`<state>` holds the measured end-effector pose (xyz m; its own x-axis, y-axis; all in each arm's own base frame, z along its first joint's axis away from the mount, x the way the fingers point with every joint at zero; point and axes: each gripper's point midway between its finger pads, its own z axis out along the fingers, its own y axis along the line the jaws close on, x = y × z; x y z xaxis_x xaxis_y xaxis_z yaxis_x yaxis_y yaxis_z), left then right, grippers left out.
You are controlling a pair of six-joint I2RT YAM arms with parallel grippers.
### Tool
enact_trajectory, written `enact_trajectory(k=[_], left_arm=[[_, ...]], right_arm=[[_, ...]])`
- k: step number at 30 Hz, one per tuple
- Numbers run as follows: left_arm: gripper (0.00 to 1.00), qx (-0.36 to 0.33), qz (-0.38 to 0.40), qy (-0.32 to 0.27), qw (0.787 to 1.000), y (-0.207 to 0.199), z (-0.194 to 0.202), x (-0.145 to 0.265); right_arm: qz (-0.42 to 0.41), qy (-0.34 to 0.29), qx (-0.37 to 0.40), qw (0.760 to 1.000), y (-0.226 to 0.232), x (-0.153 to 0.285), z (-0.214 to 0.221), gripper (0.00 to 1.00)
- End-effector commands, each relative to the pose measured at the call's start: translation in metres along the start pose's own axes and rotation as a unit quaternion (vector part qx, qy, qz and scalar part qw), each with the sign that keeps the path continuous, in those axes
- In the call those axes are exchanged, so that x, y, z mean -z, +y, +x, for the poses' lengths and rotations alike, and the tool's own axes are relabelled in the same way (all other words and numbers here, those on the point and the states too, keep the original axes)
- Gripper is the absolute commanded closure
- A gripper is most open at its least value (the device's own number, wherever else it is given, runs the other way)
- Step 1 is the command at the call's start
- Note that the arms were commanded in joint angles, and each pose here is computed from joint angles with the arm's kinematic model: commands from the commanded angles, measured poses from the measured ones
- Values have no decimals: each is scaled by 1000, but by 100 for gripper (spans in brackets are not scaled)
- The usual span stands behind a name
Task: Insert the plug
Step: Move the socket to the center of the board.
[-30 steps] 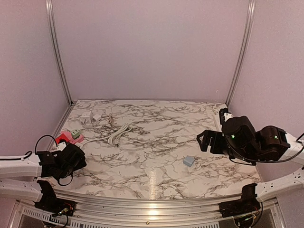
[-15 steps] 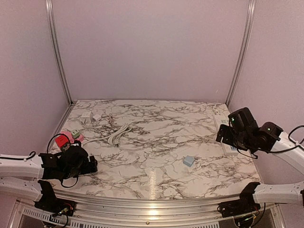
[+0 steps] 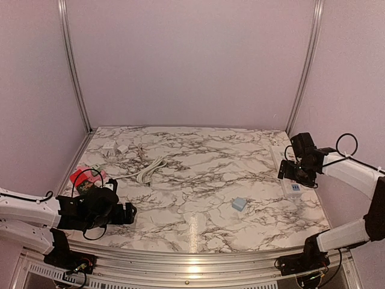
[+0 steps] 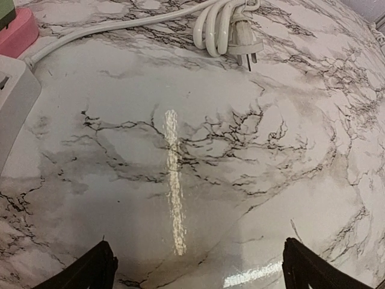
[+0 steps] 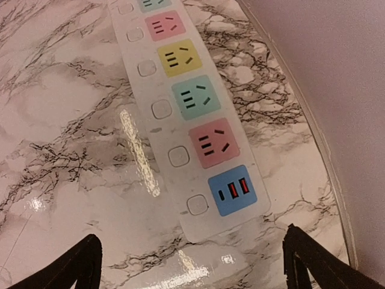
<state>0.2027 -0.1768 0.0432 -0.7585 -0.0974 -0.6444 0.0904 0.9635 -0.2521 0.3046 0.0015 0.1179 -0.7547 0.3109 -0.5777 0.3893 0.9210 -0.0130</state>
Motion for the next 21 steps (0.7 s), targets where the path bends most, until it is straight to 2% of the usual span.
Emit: enact_trajectory(k=[1, 18, 21], left_arm=[[1, -9, 18, -7, 1000, 0, 4, 3], [1, -4, 39, -8, 999, 2, 10, 8], [1, -4, 37, -8, 999, 3, 10, 8]], right_arm=[[0, -8, -1, 1000, -8, -20, -15, 2], [8, 59, -9, 998, -26, -86, 0, 1], [-12, 71, -5, 997, -20, -92, 7, 5]])
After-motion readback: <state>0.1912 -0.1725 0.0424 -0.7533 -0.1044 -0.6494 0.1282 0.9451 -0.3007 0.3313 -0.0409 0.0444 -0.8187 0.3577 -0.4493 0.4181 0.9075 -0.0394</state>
